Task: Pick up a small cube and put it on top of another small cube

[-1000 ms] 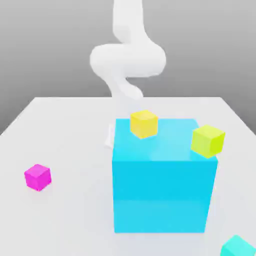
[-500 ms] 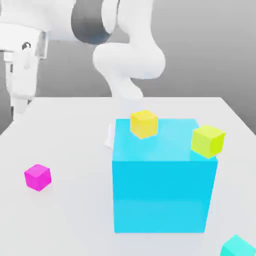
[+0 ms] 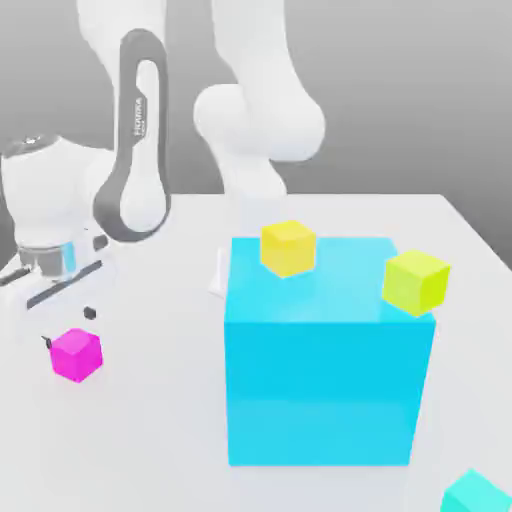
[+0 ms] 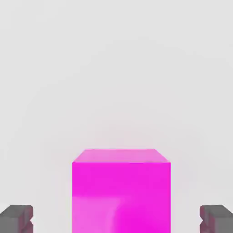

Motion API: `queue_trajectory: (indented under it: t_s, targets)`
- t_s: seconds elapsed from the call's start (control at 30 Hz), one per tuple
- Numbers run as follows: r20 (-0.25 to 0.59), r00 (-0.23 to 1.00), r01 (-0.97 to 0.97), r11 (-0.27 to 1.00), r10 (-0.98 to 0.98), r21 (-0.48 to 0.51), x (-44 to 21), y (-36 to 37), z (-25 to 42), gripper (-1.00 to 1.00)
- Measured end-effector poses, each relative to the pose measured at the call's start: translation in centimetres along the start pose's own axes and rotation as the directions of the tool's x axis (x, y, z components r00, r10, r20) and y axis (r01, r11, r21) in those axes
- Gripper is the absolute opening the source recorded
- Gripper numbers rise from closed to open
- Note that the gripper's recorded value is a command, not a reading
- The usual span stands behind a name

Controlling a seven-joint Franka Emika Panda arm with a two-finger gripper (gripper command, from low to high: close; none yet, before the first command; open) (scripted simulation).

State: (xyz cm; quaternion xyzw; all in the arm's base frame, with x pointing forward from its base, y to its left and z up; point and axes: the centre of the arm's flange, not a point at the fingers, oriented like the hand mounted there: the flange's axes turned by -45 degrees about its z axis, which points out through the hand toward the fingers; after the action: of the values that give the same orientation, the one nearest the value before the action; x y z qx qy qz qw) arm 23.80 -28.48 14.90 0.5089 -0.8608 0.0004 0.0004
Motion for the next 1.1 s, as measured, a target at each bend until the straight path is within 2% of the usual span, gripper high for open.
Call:
queue_trajectory:
  t_s: [0.03, 0.07, 0.3, 0.57, 0.83, 0.97, 1.1]
  targets:
    - [0.0, 1.0, 0.0, 1.0, 0.0, 0.0, 0.0, 0.1, 0.9, 0.0]
    - [0.001, 1.0, 0.0, 1.0, 0.0, 0.0, -0.1, 0.1, 1.4, -1.0]
    - [0.0, 1.0, 0.0, 1.0, 0.0, 0.002, -0.1, 0.1, 1.3, -1.0]
    - [0.005, 0.999, 0.046, 0.999, -0.046, 0.006, -1.5, -1.2, -5.7, -1.0]
    - [0.025, 0.879, 0.476, 0.879, -0.477, 0.035, -18.9, -7.3, -16.2, -1.0]
    - [0.025, 0.74, 0.671, 0.74, -0.672, 0.04, -29.0, -5.6, -21.8, -1.0]
    - [0.018, 0.571, 0.82, 0.572, -0.82, 0.035, -37.8, -1.0, -26.7, -1.0]
